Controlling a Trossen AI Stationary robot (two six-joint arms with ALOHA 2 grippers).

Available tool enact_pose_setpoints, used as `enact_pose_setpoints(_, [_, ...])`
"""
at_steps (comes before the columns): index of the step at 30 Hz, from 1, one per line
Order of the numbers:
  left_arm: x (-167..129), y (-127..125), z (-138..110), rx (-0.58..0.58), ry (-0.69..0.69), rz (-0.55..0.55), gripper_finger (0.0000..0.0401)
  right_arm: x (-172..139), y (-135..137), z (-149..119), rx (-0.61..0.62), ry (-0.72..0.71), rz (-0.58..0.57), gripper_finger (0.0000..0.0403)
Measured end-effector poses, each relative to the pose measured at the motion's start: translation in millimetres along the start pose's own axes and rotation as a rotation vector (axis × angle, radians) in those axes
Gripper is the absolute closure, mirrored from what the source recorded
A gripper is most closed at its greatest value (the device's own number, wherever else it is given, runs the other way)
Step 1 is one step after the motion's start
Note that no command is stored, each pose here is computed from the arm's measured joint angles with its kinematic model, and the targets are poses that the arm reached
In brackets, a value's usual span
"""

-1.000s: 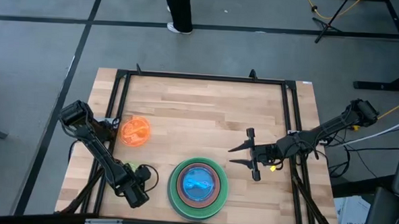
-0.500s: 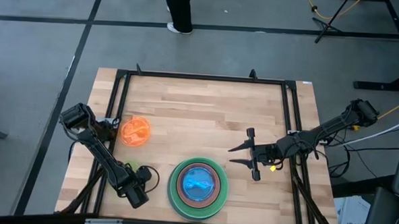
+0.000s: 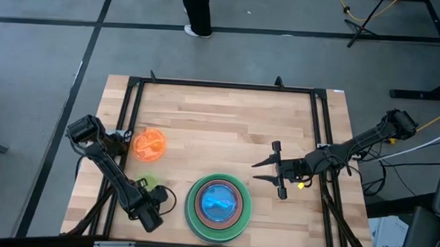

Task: Stack plastic plates
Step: Stack the light green plate on top of the blue plate

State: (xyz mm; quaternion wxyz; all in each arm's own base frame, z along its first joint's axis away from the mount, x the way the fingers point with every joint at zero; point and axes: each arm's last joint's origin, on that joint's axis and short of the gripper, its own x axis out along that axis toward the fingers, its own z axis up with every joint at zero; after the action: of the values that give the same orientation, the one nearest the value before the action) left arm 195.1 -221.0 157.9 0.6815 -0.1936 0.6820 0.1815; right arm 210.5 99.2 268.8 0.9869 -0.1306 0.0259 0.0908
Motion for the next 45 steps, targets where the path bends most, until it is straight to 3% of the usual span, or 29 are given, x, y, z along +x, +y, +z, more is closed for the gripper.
enact_pose_setpoints(14, [-37.6, -18.4, 9.0, 0.201, -0.206, 0.009, 0.0401, 0.0, 0.0, 0.0, 0.000, 0.000, 0.000, 0.0254])
enact_pose_setpoints(31, [-105.7, -52.0, 25.4, 0.494, -0.653, -0.026, 0.0401, 0.0, 0.0, 0.0, 0.000, 0.000, 0.000, 0.0254])
enact_pose_setpoints(38, [-113.0, -66.9, 40.2, 0.564, -0.785, -0.106, 0.0401, 0.0, 0.0, 0.0, 0.000, 0.000, 0.000, 0.0254])
enact_pose_setpoints(45, [-99.6, -82.8, 60.6, 0.638, -0.830, -0.125, 0.0401, 0.0, 0.0, 0.0, 0.000, 0.000, 0.000, 0.0254])
